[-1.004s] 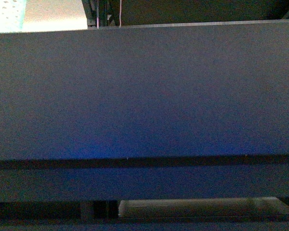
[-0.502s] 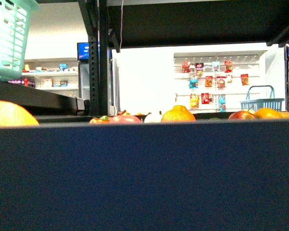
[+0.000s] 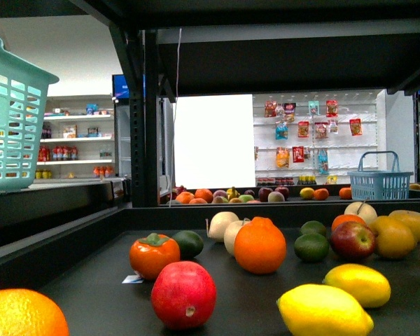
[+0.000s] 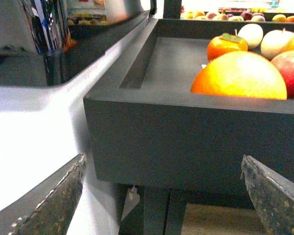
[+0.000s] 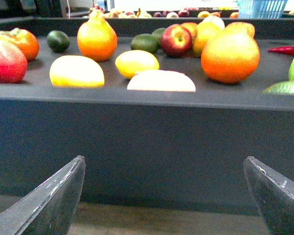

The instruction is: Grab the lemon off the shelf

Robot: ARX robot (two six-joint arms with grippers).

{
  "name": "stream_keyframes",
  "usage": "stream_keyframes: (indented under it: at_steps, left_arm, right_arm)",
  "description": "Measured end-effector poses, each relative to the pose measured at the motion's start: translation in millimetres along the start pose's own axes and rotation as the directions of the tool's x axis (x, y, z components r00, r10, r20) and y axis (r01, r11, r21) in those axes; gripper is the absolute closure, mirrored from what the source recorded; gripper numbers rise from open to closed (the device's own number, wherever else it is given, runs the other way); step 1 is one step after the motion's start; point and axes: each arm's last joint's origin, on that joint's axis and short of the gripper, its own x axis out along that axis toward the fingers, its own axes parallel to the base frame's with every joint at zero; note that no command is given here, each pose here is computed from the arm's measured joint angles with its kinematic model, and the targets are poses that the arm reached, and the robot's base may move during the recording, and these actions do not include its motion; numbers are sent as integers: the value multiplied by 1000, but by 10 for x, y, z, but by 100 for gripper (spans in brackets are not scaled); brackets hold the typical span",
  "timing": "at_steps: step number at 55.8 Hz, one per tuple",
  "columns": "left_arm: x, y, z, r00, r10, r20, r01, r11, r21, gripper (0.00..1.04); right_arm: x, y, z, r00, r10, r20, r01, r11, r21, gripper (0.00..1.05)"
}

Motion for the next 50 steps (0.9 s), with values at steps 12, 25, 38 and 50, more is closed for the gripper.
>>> stream_keyframes:
  at_steps: [12, 25, 38, 50]
  left_arm:
    - [0, 0, 0, 1000, -1, 0, 1, 1000, 0, 8]
    - [0, 0, 0, 1000, 0, 0, 0, 1000, 0, 8]
    - [0, 0, 0, 1000, 0, 0, 0, 1000, 0, 8]
    - [0, 0, 0, 1000, 0, 0, 0, 1000, 0, 8]
  right_arm:
    - [0, 0, 0, 1000, 0, 0, 0, 1000, 0, 7]
    - [0, 0, 0, 1000, 0, 0, 0, 1000, 0, 7]
    - [0, 0, 0, 1000, 0, 0, 0, 1000, 0, 7]
    - [0, 0, 0, 1000, 0, 0, 0, 1000, 0, 7]
